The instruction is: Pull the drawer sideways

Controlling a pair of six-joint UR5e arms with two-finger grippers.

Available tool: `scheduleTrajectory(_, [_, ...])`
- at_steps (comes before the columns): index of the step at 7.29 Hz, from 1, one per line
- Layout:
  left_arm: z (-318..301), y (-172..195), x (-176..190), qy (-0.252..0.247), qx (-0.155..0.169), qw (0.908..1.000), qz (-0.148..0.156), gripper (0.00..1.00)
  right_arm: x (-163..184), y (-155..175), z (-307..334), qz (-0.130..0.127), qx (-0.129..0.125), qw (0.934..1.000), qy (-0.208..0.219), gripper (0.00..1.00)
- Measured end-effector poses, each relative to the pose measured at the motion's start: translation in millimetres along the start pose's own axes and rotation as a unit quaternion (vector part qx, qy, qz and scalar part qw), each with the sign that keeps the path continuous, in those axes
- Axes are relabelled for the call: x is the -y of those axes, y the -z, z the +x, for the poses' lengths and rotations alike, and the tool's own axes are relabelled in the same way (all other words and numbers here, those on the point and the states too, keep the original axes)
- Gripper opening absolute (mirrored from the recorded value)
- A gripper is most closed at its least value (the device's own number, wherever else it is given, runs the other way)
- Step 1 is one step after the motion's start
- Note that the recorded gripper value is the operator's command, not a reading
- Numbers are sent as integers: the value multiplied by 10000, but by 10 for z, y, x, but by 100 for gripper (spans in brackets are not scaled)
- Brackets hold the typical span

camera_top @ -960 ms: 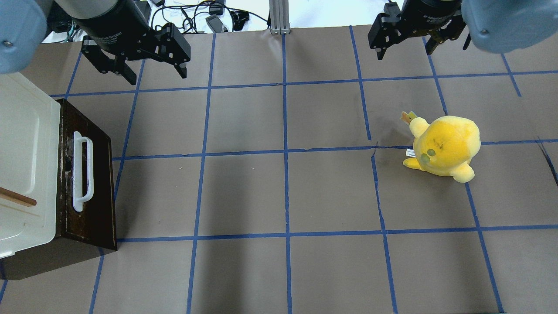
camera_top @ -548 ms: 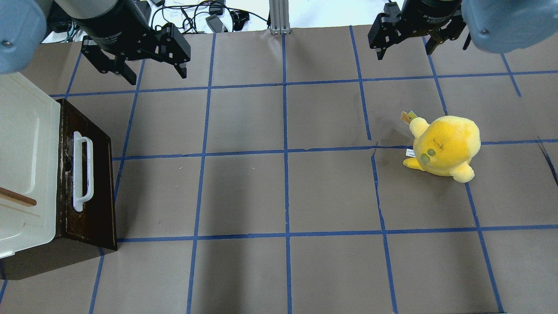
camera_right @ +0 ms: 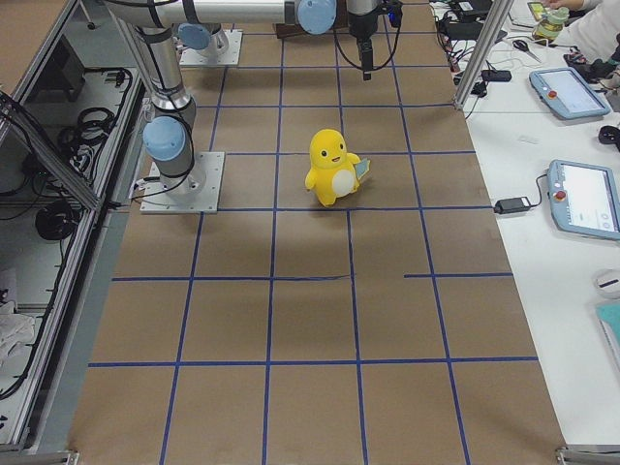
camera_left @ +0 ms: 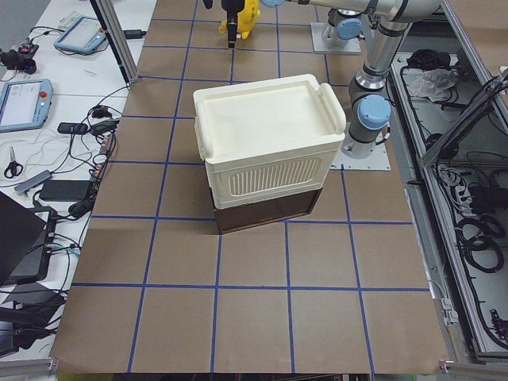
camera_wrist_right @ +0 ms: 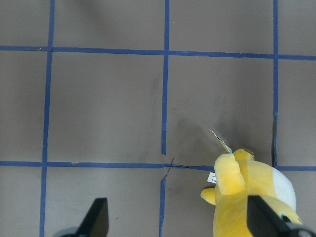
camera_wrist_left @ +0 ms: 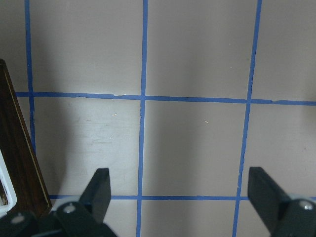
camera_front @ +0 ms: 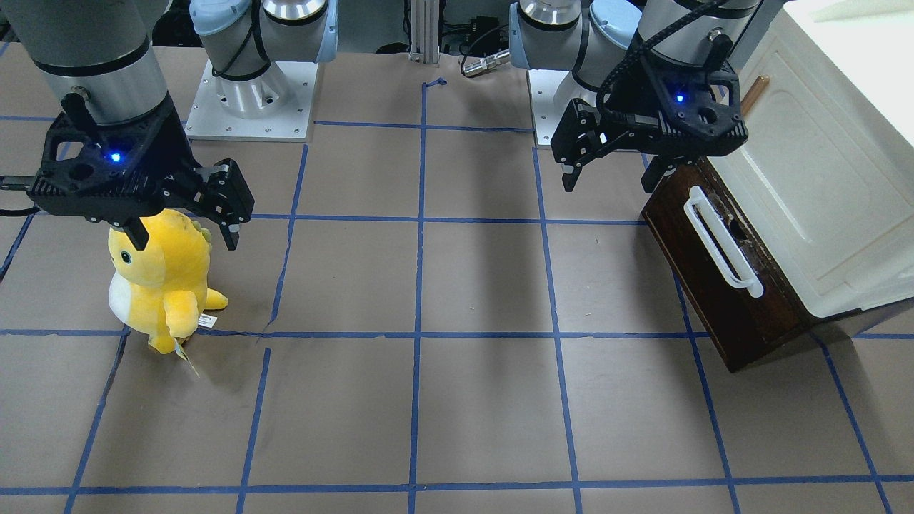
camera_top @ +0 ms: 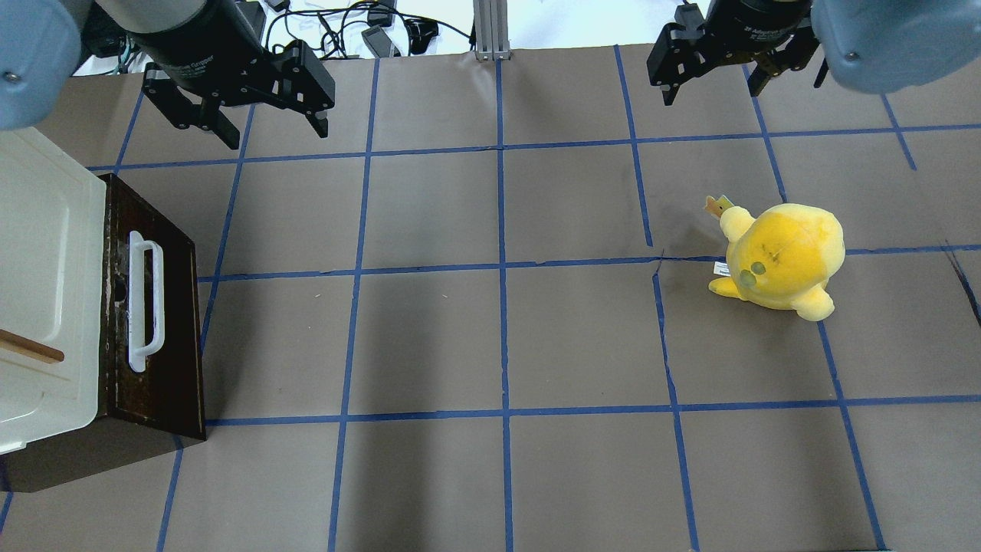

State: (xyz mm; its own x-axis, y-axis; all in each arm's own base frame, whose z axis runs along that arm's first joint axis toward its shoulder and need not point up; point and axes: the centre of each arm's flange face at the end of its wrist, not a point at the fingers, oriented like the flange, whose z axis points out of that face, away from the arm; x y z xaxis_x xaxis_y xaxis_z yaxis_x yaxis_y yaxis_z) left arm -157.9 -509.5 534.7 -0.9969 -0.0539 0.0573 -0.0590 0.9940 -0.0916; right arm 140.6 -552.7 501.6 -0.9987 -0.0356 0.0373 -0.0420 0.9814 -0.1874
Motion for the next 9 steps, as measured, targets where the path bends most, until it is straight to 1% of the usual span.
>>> scheduleTrajectory(7, [4, 47, -57, -73, -8, 10000, 35, 100, 0, 0, 0, 0, -2, 10000, 0, 100])
scheduleTrajectory(9, [-2, -90, -18, -75, 9, 10000, 0, 100, 0, 0, 0, 0, 2, 10000, 0, 100])
